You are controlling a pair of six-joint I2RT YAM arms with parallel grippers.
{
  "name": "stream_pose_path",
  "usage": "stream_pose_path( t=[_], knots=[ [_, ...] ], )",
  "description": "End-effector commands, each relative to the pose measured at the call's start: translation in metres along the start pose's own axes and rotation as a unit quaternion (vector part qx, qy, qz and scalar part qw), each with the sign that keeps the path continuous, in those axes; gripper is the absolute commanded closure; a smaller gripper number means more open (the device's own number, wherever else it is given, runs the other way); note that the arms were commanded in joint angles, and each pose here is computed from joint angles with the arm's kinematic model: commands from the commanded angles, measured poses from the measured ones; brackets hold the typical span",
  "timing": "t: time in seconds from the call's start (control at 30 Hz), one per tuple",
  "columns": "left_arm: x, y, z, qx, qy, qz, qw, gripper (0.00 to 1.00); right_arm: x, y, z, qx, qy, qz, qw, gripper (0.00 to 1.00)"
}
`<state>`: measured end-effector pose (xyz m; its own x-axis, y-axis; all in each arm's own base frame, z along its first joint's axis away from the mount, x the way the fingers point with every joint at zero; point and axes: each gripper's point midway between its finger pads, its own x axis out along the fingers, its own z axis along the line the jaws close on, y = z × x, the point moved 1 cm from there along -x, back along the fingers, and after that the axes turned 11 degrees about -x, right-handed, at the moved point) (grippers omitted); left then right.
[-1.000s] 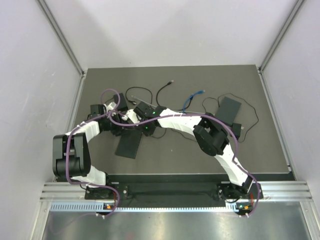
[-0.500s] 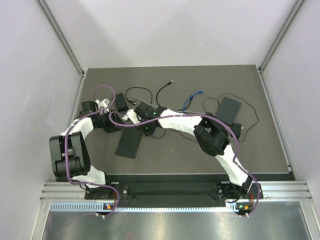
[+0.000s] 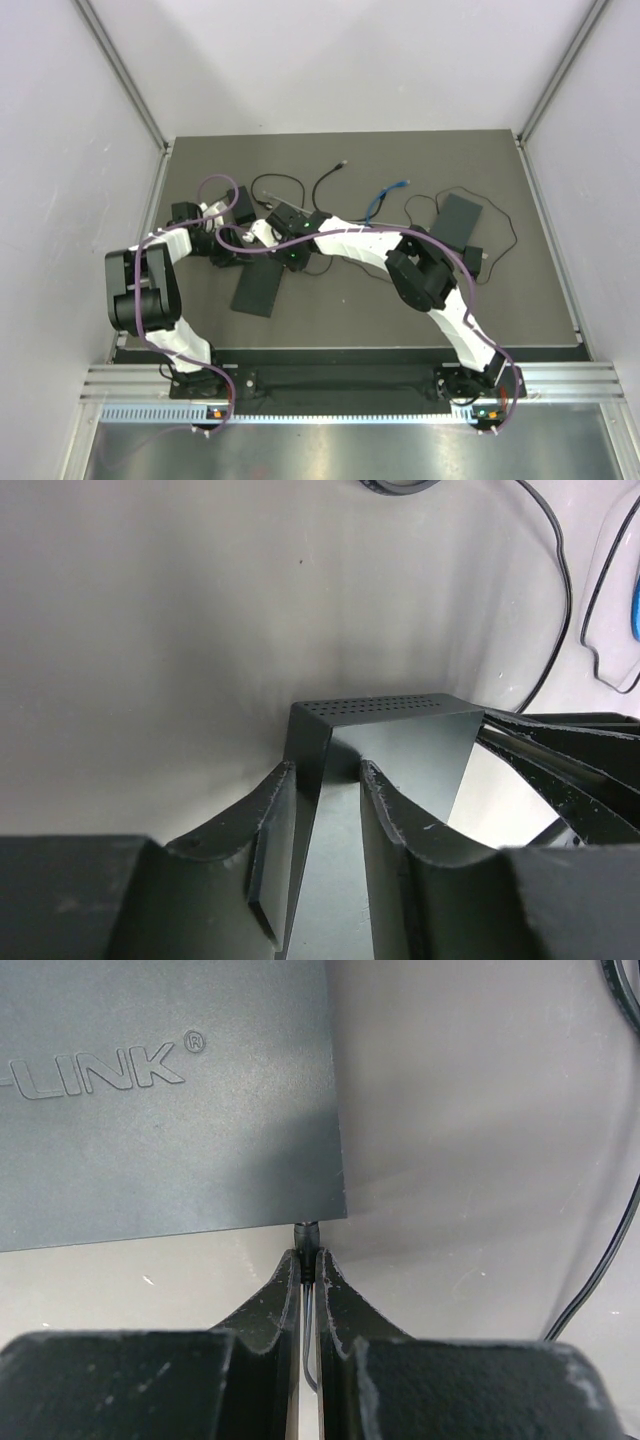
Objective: Insert the plug into the switch port
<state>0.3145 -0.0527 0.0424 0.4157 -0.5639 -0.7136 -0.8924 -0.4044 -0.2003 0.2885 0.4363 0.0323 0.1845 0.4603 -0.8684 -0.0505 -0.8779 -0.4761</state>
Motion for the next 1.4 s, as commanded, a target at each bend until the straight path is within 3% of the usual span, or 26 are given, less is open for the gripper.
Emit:
stream_pose_path(
  t=[0.0,0.3,0.63,1.37],
  knots=[
    [0.008,0.006,-0.011,0.019,0.020,0.020,0.999,0.66,0.024,0.016,0.002,-0.011,-0.005,0.032,0.999,1.00],
    [0.019,0.020,-0.014,-0.028,0.046,0.040,0.998,0.72,0.022,-0.011,-0.005,-0.012,-0.002,0.008,1.000,1.00],
    [0.020,0.018,-0.010,-0.007,0.038,0.043,0.998,0.74,0.019,-0.025,-0.026,-0.089,0.039,-0.011,0.995,1.00],
    [0.033,0.024,-0.028,0.023,0.054,0.061,0.996,0.76,0.008,-0.069,-0.020,-0.116,0.036,-0.055,0.991,1.00]
  ],
)
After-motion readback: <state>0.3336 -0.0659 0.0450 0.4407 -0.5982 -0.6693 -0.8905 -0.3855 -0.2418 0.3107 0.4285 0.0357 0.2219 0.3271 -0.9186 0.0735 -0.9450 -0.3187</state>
